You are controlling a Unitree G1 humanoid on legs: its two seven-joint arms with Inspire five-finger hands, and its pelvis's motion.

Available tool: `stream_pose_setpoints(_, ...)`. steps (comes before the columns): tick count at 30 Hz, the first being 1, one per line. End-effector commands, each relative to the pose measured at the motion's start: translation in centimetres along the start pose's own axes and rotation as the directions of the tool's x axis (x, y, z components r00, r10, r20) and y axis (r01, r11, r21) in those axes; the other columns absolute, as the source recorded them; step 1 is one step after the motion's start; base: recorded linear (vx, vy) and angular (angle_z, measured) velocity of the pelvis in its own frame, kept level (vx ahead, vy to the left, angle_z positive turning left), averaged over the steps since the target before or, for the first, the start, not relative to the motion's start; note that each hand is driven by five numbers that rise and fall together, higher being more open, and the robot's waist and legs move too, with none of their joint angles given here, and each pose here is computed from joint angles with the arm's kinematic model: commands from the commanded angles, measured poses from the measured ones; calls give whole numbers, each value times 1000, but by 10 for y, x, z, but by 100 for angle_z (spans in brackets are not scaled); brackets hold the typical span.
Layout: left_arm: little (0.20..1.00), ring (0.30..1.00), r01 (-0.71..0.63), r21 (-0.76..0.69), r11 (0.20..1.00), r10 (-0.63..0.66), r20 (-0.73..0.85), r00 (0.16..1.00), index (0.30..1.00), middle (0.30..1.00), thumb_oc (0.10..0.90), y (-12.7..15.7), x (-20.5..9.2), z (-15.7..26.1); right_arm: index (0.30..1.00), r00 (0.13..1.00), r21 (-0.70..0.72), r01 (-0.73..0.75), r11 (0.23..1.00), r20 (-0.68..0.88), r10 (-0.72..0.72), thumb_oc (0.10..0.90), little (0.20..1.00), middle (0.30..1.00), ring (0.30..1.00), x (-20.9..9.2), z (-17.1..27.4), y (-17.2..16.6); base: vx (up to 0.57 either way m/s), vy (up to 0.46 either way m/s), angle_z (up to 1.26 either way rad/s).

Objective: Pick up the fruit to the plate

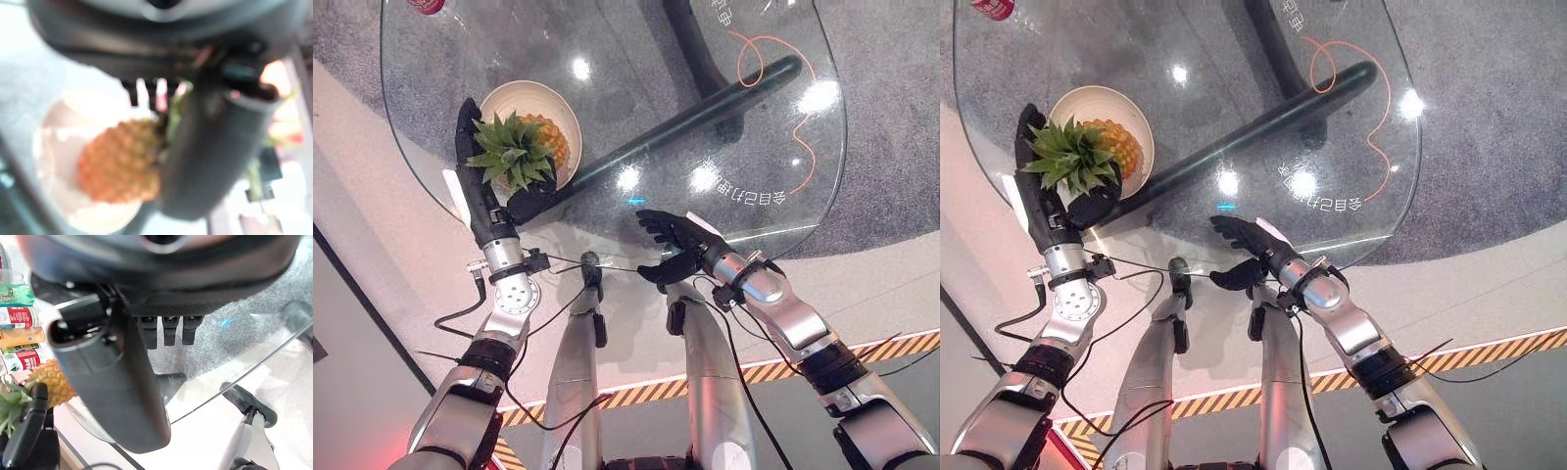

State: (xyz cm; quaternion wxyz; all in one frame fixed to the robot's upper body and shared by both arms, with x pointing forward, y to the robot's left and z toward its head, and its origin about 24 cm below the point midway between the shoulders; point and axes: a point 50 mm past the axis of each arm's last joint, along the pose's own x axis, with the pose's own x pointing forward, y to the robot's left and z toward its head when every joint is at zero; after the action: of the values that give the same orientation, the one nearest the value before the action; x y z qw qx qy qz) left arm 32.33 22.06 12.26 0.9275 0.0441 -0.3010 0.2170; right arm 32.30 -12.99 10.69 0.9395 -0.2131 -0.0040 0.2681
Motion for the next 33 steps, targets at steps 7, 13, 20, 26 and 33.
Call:
stream_pose_setpoints(7, 900, 900, -67, -102, 993, 65, -31, 997, 900, 900, 800, 18, -12, 1, 900, 986, -13, -45, 999, 157, 46, 800, 900, 900, 900, -15, 13, 12, 1, -20, -1)
stream_pose_setpoints(13, 900, 900, -52, -100, 994, 44, -81, 996, 900, 900, 800, 24, -23, -7, 900, 988, -7, -36, 999, 147, 37, 800, 900, 900, 900, -19, 9, 10, 0, 0, 0)
stream_pose_setpoints(20, 900, 900, -38, -102, 994, 24, -131, 991, 900, 900, 800, 31, -30, -13, 900, 990, 2, -33, 999, 134, 32, 800, 900, 900, 900, -23, 5, 10, 0, 0, 0)
stream_pose_setpoints(26, 900, 900, -29, -98, 995, 13, -167, 986, 900, 900, 800, 33, -33, -18, 900, 991, 9, -32, 999, 128, 31, 800, 900, 900, 900, -24, 3, 9, 0, 0, 0)
stream_pose_setpoints(33, 900, 900, -31, -69, 997, 8, -302, 953, 900, 900, 800, 39, -53, -36, 900, 996, 38, -28, 999, 85, 25, 800, 900, 900, 900, -28, -10, 13, 0, 0, 0)
